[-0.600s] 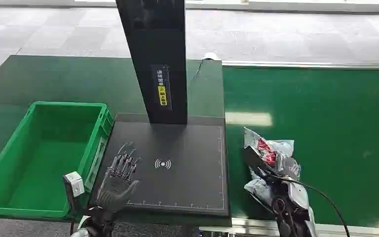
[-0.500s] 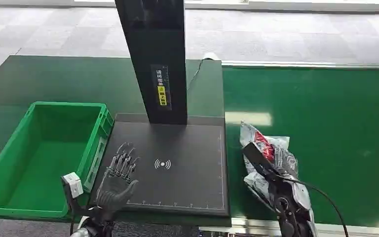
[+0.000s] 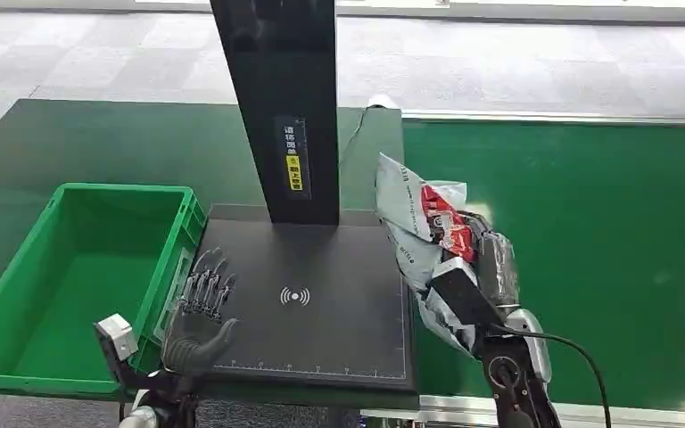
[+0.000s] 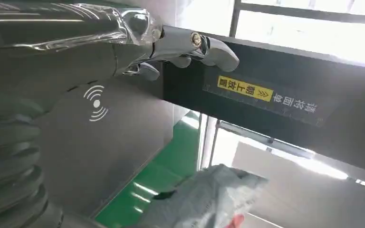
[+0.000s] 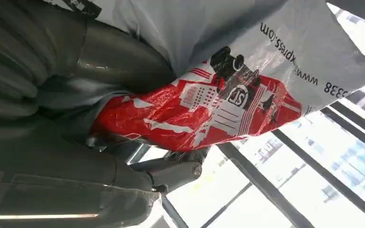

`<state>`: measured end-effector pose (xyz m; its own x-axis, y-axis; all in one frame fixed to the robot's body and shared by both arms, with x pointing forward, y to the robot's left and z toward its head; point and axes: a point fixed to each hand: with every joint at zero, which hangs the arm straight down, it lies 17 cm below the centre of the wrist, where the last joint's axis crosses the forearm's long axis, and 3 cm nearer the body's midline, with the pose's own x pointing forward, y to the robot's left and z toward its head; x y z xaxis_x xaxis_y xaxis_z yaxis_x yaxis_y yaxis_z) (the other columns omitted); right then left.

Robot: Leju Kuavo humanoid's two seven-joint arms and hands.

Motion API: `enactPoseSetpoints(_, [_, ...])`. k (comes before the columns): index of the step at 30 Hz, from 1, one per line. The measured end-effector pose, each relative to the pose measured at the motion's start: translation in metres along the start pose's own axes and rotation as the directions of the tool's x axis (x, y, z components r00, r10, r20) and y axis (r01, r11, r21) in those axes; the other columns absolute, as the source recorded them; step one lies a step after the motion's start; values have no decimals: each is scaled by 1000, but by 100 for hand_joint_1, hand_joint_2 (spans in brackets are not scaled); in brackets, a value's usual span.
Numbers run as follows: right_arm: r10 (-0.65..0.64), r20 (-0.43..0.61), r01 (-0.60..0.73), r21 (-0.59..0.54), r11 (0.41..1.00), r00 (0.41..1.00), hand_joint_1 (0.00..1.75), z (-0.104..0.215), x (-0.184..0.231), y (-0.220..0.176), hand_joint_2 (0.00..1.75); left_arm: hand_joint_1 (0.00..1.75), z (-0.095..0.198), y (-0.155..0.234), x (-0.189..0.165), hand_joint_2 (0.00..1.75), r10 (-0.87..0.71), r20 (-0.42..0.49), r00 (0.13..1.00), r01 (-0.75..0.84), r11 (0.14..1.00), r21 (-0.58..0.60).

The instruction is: Moved the parcel from conveyor to table for the left to box.

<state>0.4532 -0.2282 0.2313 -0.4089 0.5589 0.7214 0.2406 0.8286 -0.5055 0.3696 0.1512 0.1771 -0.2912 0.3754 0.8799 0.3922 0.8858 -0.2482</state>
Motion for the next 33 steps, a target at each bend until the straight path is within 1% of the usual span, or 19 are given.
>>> enactPoseSetpoints(2, [-14, 31, 14, -11, 1000, 999, 175, 0, 9, -3, 175, 0, 0, 0, 0, 175, -1, -1, 1000, 1, 1000, -3])
enactPoseSetpoints(3, [-28, 42, 28, 1, 1000, 999, 175, 1, 13, -1, 175, 0, 0, 0, -1, 175, -1, -3, 1000, 1, 1000, -4])
enactPoseSetpoints(6, [-62, 54, 54, 136, 989, 997, 175, 8, 23, 29, 175, 0, 0, 0, -1, 175, 1, 1, 1000, -1, 1000, -15])
enactPoseSetpoints(9, [-74, 68, 61, 176, 983, 995, 175, 12, 30, 42, 175, 0, -2, 0, -2, 175, 1, 0, 1000, -1, 1000, -19])
enactPoseSetpoints(11, [-78, 80, 56, 248, 967, 994, 175, 17, 35, 57, 175, 0, -2, 0, 0, 175, 11, 16, 1000, -10, 1000, -17])
enactPoseSetpoints(13, [-80, 110, 33, 382, 924, 991, 175, 27, 45, 86, 175, 0, -7, 2, 9, 175, 43, 56, 997, -42, 999, -14])
enactPoseSetpoints(15, [-71, 159, -25, 535, 844, 985, 175, 45, 54, 126, 175, 0, -13, 5, 16, 175, 70, 87, 994, -70, 998, -4])
enactPoseSetpoints(16, [-63, 180, -55, 585, 809, 982, 175, 50, 56, 140, 175, 0, -15, 6, 18, 175, 77, 96, 992, -78, 997, 0])
enactPoseSetpoints(18, [-51, 229, -124, 688, 715, 972, 175, 66, 57, 174, 175, 0, -18, 11, 21, 175, 83, 109, 991, -86, 996, 22])
enactPoseSetpoints(19, [-52, 247, -147, 719, 680, 968, 175, 69, 58, 188, 175, 0, -19, 13, 22, 175, 84, 115, 990, -88, 996, 34])
enactPoseSetpoints(21, [-57, 290, -196, 764, 615, 955, 175, 69, 63, 210, 175, 0, -19, 17, 25, 175, 88, 124, 988, -96, 994, 53])
enactPoseSetpoints(23, [-53, 321, -237, 789, 567, 945, 175, 68, 65, 225, 175, 0, -20, 19, 29, 175, 92, 136, 986, -101, 993, 60])
enactPoseSetpoints(25, [-45, 342, -267, 803, 533, 939, 175, 67, 64, 234, 175, 0, -21, 19, 31, 175, 91, 140, 986, -100, 993, 60])
enactPoseSetpoints(29, [-27, 359, -300, 816, 494, 933, 175, 68, 59, 242, 175, 0, -21, 19, 33, 175, 89, 143, 986, -98, 993, 61])
enactPoseSetpoints(33, [-18, 368, -316, 821, 476, 930, 175, 68, 56, 245, 175, 0, -21, 20, 33, 175, 88, 142, 986, -97, 993, 62])
